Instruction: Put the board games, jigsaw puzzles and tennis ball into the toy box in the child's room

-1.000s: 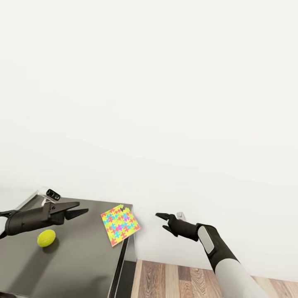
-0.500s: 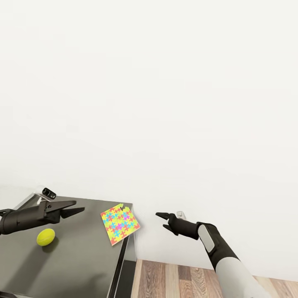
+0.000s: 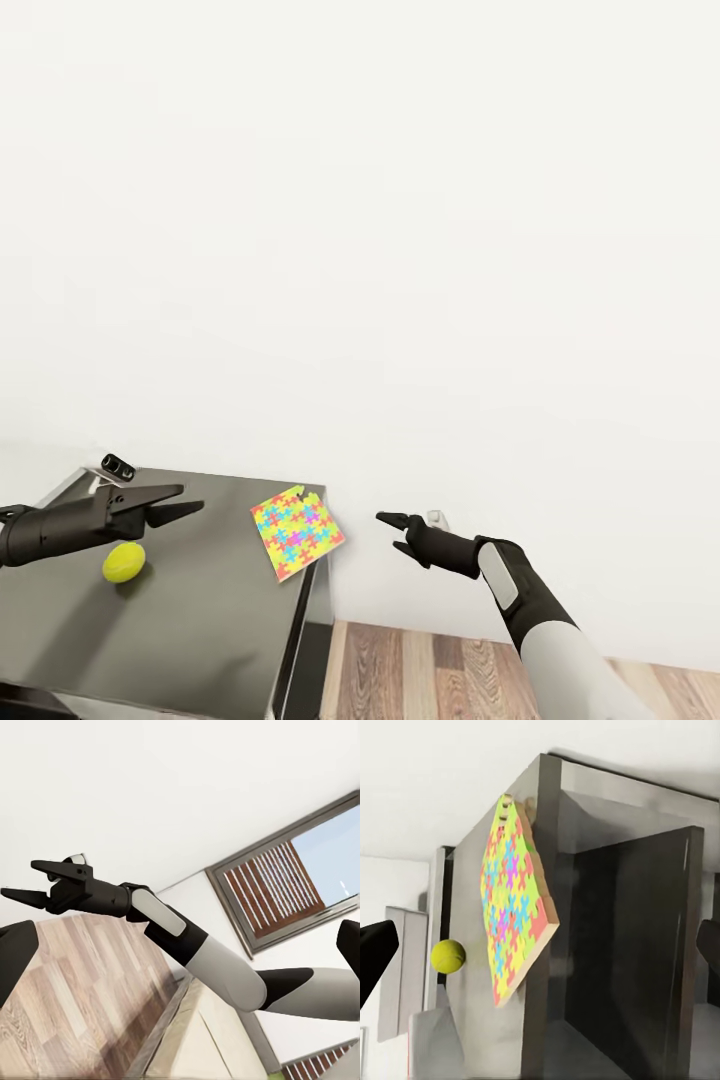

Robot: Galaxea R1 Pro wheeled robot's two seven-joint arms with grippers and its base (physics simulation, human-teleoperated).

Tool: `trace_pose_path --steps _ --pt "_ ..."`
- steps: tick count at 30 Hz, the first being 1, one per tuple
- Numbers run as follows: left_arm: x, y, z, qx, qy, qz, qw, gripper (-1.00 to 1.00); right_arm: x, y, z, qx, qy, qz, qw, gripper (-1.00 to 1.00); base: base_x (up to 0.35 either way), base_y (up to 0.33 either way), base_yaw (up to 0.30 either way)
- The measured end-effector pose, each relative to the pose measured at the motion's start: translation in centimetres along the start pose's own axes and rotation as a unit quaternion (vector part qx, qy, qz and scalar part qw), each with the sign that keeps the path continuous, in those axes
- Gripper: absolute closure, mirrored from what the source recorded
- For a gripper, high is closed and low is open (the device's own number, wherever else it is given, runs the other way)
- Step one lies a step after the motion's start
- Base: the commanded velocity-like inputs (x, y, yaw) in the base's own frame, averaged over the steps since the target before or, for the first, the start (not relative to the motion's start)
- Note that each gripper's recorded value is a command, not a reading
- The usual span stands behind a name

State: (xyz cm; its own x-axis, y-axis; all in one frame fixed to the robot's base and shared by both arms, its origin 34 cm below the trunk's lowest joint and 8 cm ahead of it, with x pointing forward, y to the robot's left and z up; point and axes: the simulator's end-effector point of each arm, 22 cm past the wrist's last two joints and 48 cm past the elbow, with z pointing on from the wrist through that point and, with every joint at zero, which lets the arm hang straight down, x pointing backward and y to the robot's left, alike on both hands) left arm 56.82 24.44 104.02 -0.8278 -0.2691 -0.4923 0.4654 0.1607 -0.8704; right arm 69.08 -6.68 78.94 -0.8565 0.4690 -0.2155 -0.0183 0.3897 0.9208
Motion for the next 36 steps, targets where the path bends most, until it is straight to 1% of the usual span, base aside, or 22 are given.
trace_pose_path --steps 10,13,18,28,36 --pt "0.04 0.0 -0.03 0.0 0.0 0.0 1.0 -1.0 0.11 0.14 0.15 -0.001 0.0 -0.001 1.0 -1.0 -0.051 0.051 0.0" --pt "0.05 0.02 -0.03 -0.001 0.0 0.0 1.0 -1.0 0.14 0.14 0.17 -0.001 0.0 -0.001 1.0 -1.0 -0.006 0.16 0.0" --pt "0.05 0.02 -0.03 -0.001 0.0 0.0 1.0 -1.0 0.14 0.11 0.17 0.0 0.0 -0.002 1.0 -1.0 -0.002 0.113 0.0" --pt "0.07 0.05 -0.03 -0.001 0.0 0.0 1.0 -1.0 0.1 0.03 0.1 0.001 0.0 -0.003 1.0 -1.0 0.0 0.02 0.0" --pt "0.07 0.04 -0.03 -0.001 0.0 0.0 1.0 -1.0 0.03 -0.01 0.08 0.002 -0.001 -0.004 1.0 -1.0 0.054 0.122 0.0"
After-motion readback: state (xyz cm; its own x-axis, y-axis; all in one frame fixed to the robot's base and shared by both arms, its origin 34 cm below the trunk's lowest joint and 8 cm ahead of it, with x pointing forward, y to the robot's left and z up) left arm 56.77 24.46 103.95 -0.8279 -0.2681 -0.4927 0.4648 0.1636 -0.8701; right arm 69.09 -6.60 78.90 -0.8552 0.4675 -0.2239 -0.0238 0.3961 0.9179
